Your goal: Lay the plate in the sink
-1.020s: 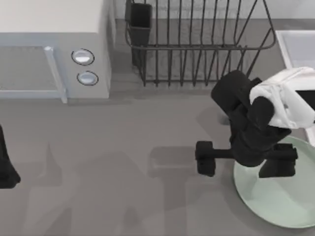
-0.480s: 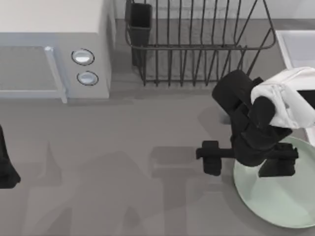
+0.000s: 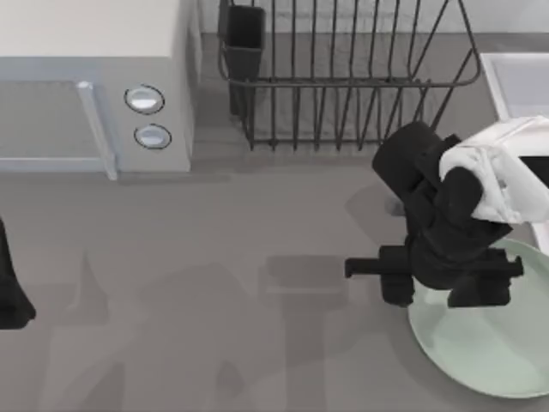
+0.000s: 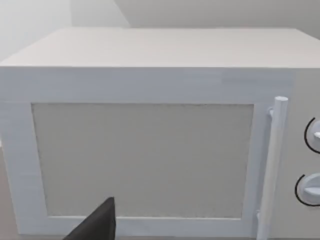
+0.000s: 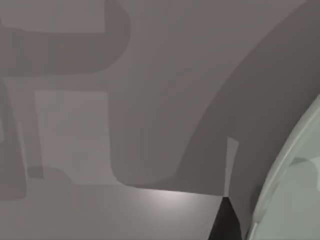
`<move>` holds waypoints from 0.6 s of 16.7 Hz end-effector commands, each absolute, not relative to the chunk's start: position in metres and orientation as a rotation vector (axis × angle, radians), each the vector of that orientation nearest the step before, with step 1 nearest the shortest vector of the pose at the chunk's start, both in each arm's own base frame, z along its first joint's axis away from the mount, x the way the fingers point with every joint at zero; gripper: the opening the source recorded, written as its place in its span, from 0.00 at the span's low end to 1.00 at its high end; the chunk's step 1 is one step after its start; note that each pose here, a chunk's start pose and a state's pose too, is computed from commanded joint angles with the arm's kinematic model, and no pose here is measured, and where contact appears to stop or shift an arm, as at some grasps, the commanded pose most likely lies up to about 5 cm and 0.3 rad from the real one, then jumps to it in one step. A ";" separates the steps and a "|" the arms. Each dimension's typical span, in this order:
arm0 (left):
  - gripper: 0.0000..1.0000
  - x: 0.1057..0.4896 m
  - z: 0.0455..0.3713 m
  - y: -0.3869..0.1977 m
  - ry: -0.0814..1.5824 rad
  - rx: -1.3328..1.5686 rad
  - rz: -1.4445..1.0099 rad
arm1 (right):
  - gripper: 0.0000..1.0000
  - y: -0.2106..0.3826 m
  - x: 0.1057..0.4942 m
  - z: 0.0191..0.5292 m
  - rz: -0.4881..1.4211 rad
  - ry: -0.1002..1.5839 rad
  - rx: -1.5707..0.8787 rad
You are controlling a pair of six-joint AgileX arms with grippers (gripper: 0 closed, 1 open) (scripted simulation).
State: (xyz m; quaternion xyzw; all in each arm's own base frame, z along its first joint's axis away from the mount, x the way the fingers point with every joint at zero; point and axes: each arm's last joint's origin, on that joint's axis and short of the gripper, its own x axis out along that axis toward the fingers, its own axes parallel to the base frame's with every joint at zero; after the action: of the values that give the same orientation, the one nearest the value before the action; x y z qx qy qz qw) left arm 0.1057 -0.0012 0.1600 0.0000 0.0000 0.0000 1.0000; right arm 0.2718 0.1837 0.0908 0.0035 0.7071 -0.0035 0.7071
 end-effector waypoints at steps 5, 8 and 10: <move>1.00 0.106 0.160 -0.001 0.000 0.000 0.000 | 0.00 0.184 0.272 0.091 -0.008 1.571 0.008; 1.00 0.106 0.160 -0.001 0.000 0.000 0.000 | 0.00 0.184 0.272 0.091 -0.008 1.571 0.008; 1.00 0.106 0.160 -0.001 0.000 0.000 0.000 | 0.00 0.179 0.277 0.123 0.017 1.472 0.046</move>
State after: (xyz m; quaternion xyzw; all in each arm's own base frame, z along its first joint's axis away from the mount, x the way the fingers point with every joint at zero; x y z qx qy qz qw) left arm 0.1057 -0.0012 0.1600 0.0000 0.0000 0.0000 1.0000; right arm 0.2767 0.1794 0.1233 0.0210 0.6713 0.0076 0.7408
